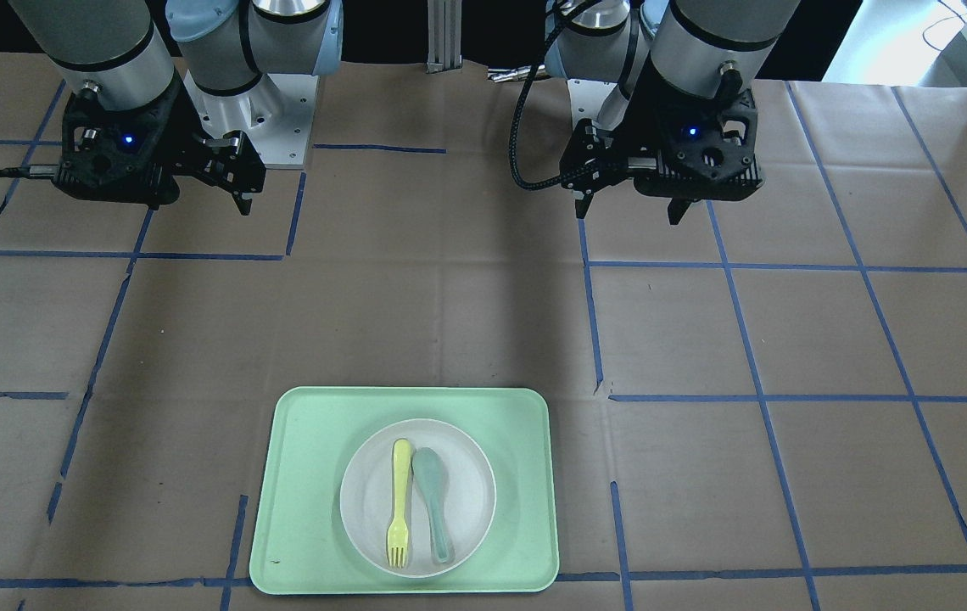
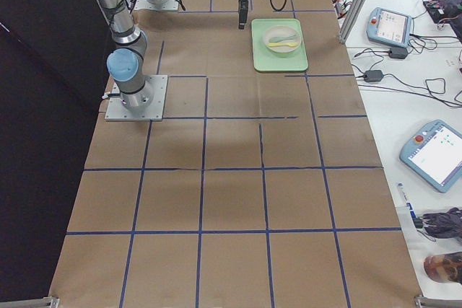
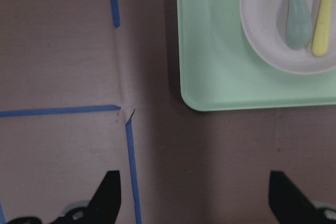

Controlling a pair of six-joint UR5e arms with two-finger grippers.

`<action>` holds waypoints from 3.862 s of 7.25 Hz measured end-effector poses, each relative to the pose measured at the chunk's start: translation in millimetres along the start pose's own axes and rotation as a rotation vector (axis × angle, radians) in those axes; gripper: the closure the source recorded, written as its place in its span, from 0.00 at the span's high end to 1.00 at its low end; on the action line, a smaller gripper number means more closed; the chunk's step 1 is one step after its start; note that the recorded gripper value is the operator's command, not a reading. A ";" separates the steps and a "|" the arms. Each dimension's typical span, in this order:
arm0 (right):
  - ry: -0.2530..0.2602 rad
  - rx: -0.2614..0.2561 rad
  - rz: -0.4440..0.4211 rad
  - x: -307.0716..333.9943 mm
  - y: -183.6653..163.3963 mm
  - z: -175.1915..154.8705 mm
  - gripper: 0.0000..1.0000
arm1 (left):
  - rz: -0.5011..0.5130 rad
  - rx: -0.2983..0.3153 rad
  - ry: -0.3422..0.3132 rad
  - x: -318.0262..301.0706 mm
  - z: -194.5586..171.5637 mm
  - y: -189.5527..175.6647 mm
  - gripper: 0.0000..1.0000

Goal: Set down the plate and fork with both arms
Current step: 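Move the right gripper over the yellow fork on the plate, then lower the right gripper and grasp the yellow fork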

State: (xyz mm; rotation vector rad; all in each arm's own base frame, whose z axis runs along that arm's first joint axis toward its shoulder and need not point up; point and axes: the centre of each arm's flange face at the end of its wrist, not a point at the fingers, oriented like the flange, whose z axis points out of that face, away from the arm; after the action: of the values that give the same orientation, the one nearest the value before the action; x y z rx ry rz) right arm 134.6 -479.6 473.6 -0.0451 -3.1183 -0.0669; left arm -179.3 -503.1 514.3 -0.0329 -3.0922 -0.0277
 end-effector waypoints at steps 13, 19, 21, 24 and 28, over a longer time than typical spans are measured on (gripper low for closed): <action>0.010 -0.003 -0.015 -187.9 -216.9 164.2 0.54 | -0.012 0.006 -0.006 -4.2 -0.1 3.5 1.00; 0.020 -0.034 -0.029 -202.8 -233.8 240.3 0.50 | -0.011 0.008 -0.006 -4.0 -1.8 5.0 1.00; 0.024 -0.048 -0.042 -211.2 -230.9 252.1 0.50 | -0.011 0.008 -0.006 -3.5 -1.9 5.2 1.00; 0.029 -0.064 -0.050 -215.6 -229.4 264.5 0.51 | -0.011 0.005 -0.005 -3.3 -0.6 4.3 1.00; 0.032 -0.075 -0.051 -213.8 -232.2 274.0 0.22 | -0.011 0.004 -0.004 -3.0 0.2 3.8 1.00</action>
State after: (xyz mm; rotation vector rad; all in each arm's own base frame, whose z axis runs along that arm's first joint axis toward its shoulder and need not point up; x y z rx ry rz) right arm 335.5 -705.7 185.2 0.0341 -3.0842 -0.1833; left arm -176.2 -499.4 514.0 -0.0163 -3.0968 -0.0223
